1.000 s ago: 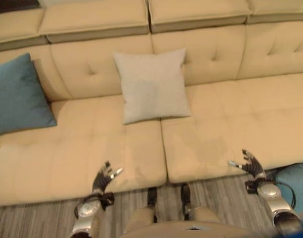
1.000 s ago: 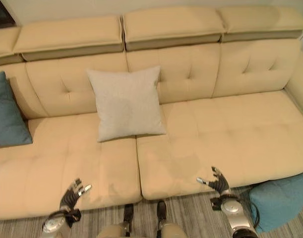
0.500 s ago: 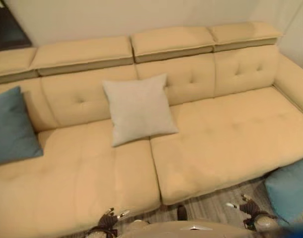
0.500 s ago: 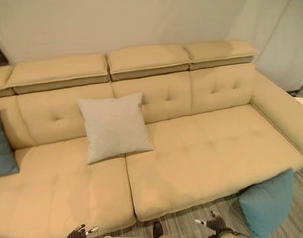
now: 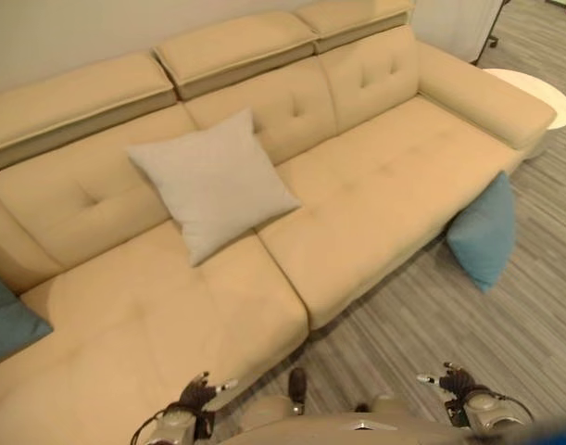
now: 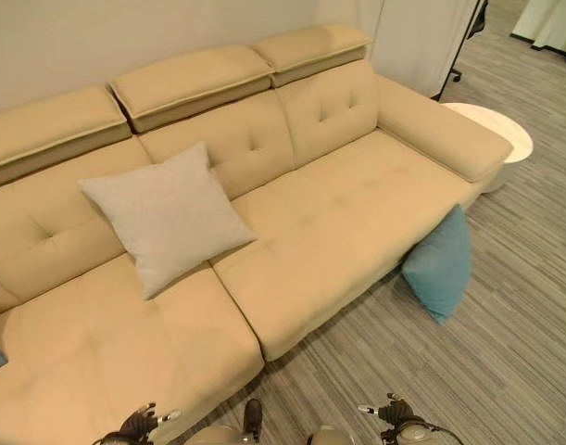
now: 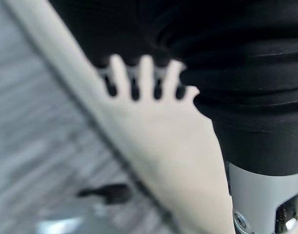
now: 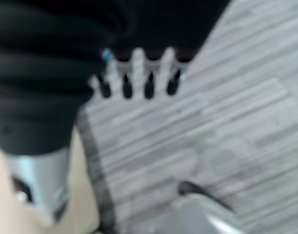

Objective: Pick up all the scattered cushions and arrange them neatly on the sofa.

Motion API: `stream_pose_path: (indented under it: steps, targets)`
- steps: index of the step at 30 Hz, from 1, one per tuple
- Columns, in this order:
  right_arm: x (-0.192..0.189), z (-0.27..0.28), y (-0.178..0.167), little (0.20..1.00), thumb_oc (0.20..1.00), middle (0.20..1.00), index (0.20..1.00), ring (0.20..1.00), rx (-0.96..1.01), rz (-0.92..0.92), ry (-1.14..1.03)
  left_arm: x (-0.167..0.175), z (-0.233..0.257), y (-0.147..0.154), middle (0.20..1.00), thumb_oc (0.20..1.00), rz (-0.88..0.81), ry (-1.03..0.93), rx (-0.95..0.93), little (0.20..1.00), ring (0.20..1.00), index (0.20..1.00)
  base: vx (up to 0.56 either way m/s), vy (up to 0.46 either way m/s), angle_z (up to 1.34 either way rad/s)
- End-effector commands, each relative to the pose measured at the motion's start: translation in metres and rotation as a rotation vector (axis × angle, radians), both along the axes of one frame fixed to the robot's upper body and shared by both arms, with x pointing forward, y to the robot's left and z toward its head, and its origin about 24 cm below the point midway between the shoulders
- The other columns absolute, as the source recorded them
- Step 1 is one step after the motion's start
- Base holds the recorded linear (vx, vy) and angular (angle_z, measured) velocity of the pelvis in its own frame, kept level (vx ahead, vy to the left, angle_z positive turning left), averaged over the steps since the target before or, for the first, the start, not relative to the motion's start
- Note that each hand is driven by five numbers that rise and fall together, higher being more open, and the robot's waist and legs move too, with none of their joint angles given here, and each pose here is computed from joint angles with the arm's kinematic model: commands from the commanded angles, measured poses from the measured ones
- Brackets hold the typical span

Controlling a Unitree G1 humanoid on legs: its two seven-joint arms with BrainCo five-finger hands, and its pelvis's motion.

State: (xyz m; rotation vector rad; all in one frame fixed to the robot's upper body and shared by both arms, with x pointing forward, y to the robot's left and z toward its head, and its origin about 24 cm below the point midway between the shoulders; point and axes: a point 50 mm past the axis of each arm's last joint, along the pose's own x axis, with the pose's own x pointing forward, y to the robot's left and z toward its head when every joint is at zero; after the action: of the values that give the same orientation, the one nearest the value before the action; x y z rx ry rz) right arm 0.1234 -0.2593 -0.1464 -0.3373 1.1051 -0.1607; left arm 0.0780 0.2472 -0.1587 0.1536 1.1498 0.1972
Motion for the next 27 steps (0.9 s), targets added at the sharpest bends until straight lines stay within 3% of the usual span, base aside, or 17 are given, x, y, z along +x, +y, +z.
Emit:
stream_pose_path:
  steps: [1, 6, 8, 18, 27]
  targets:
    - [-0.002, 0.003, -0.008, 1.000, 1.000, 1.000, 1.000, 1.000, -0.015, -0.034, -0.026, 0.023, 0.005, 0.002, 1.000, 1.000, -0.008, -0.056, 0.013, 1.000, 1.000, 1.000, -0.05, -0.194, -1.40]
    - [-0.007, 0.000, -0.002, 1.000, 1.000, 1.000, 1.000, 1.000, 0.010, -0.042, -0.025, 0.032, 0.004, -0.010, 1.000, 1.000, -0.088, -0.063, -0.005, 1.000, 1.000, 1.000, -0.05, -0.152, -0.32]
    - [0.000, 0.000, 0.002, 1.000, 1.000, 1.000, 1.000, 1.000, 0.011, -0.021, -0.034, 0.055, 0.009, -0.023, 1.000, 1.000, -0.125, -0.132, -0.016, 1.000, 1.000, 1.000, -0.11, -0.048, -0.91]
    - [-0.002, -0.003, 0.010, 1.000, 1.000, 1.000, 1.000, 1.000, 0.026, -0.003, -0.019, 0.059, 0.009, -0.031, 1.000, 1.000, -0.206, -0.124, -0.009, 1.000, 1.000, 1.000, 0.00, 0.094, -0.96]
    - [-0.003, -0.005, 0.017, 1.000, 1.000, 1.000, 1.000, 1.000, 0.034, 0.016, -0.028, 0.044, 0.006, -0.018, 1.000, 1.000, -0.119, -0.098, 0.005, 1.000, 1.000, 1.000, 0.05, -0.121, -0.79]
